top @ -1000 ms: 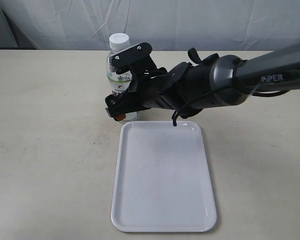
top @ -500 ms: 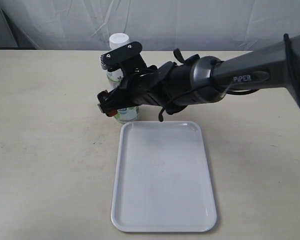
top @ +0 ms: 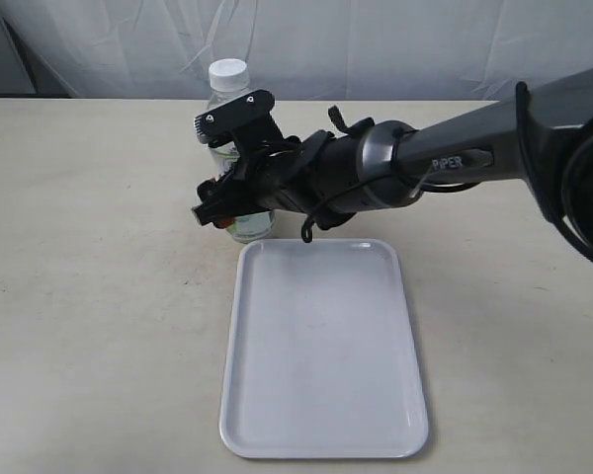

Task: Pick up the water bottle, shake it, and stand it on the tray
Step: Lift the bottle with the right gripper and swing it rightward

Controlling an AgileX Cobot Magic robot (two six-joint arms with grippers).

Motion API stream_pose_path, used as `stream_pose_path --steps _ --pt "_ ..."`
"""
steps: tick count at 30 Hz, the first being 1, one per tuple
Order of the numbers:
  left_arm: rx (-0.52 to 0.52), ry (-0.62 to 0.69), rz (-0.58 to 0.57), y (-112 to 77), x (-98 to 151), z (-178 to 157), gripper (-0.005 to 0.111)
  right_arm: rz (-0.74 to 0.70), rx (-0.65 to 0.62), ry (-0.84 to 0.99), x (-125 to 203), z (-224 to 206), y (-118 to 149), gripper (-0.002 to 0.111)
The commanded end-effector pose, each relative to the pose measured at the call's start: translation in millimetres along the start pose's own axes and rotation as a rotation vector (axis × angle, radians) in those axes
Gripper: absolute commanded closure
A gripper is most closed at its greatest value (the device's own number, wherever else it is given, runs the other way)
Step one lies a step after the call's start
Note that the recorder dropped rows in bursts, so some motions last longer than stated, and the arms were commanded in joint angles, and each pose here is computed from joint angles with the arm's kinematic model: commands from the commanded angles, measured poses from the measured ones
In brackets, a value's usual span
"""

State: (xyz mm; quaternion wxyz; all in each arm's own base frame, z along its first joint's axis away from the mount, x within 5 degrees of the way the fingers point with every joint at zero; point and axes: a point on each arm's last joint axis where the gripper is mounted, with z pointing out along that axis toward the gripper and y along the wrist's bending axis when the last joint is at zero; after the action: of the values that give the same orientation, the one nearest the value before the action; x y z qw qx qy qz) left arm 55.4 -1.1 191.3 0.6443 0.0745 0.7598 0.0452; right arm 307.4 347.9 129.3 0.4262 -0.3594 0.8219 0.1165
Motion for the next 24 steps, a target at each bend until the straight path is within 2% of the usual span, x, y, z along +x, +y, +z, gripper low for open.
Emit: stream_pose_path --steps 1,3,4,5,9,14,19,24 --pt "0.002 -0.015 -0.006 -0.2 0 0 0.106 -0.004 -0.008 -0.003 -1 1 1 0.067" --pt "0.002 -0.015 -0.006 -0.2 0 0 0.106 -0.004 -0.008 -0.003 -1 1 1 0.090" --pt "0.002 -0.015 -0.006 -0.2 0 0 0.106 -0.004 -0.008 -0.003 -1 1 1 0.105" --pt "0.002 -0.015 -0.006 -0.2 0 0 0.106 0.013 -0.010 0.000 -1 1 2 0.108" --pt "0.002 -0.015 -0.006 -0.2 0 0 0.106 0.038 -0.049 0.010 -2 -2 5 0.108" --pt "0.002 -0.015 -0.006 -0.2 0 0 0.106 0.059 -0.121 -0.030 -23 -22 9 0.109" --pt "0.002 -0.015 -0.006 -0.2 0 0 0.106 0.037 -0.267 -0.109 -57 -66 29 0.109" --pt "0.002 -0.015 -0.006 -0.2 0 0 0.106 -0.009 -0.286 -0.189 -75 -103 46 0.109"
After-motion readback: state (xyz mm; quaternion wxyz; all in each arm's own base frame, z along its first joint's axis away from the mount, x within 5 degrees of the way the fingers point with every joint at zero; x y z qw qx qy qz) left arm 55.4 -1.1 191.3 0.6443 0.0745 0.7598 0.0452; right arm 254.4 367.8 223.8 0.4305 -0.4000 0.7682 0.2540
